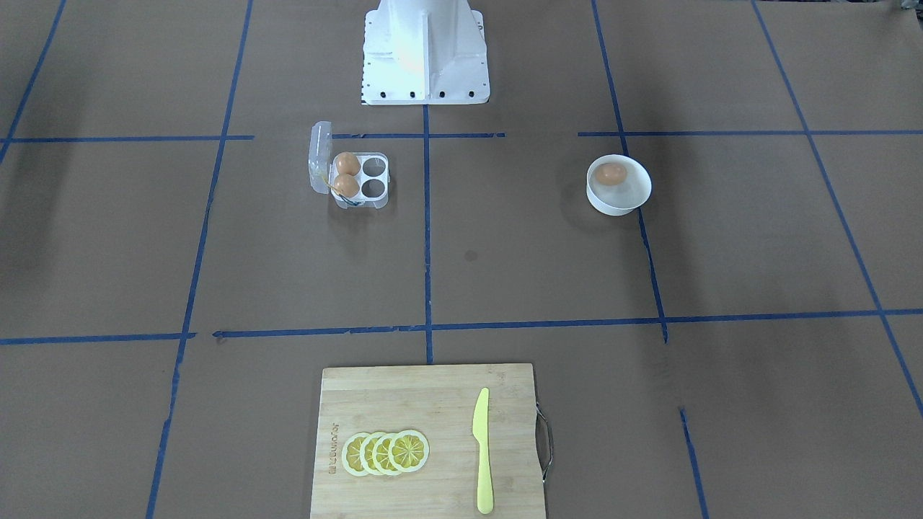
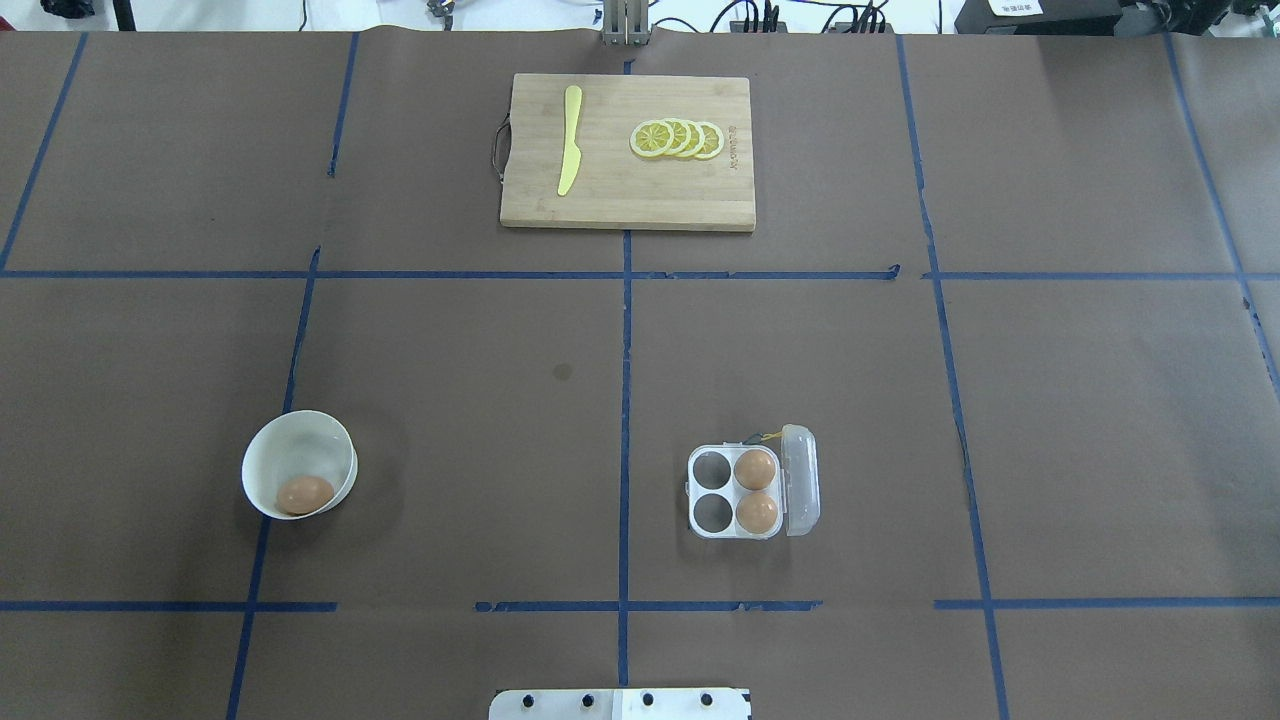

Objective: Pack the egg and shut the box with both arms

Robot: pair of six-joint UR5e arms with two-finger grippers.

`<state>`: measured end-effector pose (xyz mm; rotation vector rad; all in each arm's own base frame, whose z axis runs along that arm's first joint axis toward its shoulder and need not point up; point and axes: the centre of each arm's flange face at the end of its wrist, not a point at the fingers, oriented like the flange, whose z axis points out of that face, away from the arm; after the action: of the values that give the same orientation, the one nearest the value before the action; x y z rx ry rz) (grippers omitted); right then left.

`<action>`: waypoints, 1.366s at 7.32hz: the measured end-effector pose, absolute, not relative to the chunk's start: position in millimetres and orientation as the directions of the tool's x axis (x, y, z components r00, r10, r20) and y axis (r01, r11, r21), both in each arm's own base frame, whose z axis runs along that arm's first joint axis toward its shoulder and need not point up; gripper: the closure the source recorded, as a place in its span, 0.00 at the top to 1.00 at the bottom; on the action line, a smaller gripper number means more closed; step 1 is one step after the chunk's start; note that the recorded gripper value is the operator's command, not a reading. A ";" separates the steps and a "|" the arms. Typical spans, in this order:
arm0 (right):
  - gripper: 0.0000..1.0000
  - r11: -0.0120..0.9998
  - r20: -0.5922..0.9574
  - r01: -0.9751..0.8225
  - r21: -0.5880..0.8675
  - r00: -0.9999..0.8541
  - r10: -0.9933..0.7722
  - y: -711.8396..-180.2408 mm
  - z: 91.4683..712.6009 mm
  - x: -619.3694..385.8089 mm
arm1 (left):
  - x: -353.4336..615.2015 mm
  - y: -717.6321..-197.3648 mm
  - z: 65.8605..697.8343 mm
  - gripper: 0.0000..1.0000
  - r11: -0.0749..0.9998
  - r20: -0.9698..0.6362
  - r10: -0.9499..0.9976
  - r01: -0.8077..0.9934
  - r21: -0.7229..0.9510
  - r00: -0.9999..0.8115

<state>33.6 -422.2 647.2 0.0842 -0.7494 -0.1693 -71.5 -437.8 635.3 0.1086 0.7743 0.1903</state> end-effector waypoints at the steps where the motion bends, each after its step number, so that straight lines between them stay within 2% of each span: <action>1: 1.00 0.983 0.670 0.123 0.137 0.719 -0.183 -422.5 646.8 33.6 | -71.5 -438.0 634.6 1.00 0.977 -0.683 0.212 -0.131 0.169 0.699; 4: 1.00 0.981 0.670 0.123 0.148 0.718 -0.191 -423.8 641.9 33.2 | -71.4 -442.4 623.4 1.00 0.972 -0.678 0.229 -0.132 0.193 0.698; 6: 1.00 0.979 0.672 0.118 0.169 0.713 -0.202 -426.4 634.2 31.9 | -70.8 -452.1 608.6 1.00 0.954 -0.656 0.283 -0.136 0.267 0.699; 8: 1.00 0.960 0.656 0.113 0.257 0.709 -0.259 -435.1 617.2 31.3 | -70.1 -470.9 585.7 1.00 0.895 -0.597 0.391 -0.138 0.425 0.700; 10: 1.00 0.942 0.642 0.110 0.316 0.707 -0.298 -451.1 601.1 30.2 | -69.9 -490.5 555.7 1.00 0.778 -0.497 0.514 -0.136 0.614 0.699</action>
<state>30.2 -451.1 601.1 0.2638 -0.7545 -0.2294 -69.9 -490.5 555.7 0.5781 0.7108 0.3851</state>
